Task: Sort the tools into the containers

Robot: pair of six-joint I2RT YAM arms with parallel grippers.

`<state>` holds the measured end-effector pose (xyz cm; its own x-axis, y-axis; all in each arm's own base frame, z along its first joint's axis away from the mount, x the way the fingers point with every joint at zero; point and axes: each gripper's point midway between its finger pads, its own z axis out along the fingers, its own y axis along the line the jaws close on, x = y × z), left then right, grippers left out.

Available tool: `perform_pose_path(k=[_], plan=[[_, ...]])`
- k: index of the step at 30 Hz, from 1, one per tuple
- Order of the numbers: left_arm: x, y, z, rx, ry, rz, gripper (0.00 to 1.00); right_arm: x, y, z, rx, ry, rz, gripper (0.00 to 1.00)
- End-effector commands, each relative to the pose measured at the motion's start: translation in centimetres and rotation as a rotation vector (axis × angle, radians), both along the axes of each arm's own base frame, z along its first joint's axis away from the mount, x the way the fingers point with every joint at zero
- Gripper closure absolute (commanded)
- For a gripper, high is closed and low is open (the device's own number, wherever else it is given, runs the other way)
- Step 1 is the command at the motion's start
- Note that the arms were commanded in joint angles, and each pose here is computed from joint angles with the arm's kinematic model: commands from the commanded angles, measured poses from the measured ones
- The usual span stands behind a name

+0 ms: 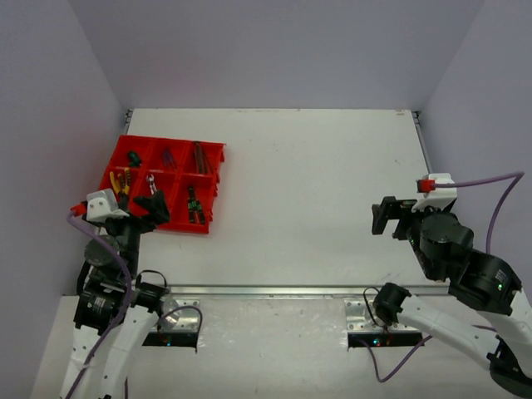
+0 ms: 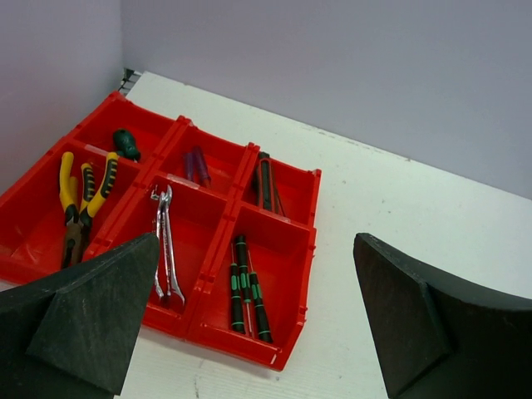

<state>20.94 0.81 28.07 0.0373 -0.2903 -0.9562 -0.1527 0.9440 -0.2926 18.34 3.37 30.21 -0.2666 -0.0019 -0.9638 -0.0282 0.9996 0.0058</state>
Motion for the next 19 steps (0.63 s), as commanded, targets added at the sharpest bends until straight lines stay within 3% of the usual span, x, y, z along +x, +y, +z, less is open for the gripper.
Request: perform_pose_path(k=[1,19], plan=[[0.2,0.2,1.2,0.004,-0.046,0.010,0.00,0.5,0.1,-0.9,0.001,0.009,-0.033,0.01],[0.6,-0.1,0.5,0.002,-0.030,-0.001,0.00,1.1,0.9,-2.1,-0.001,0.013,-0.028,0.01]])
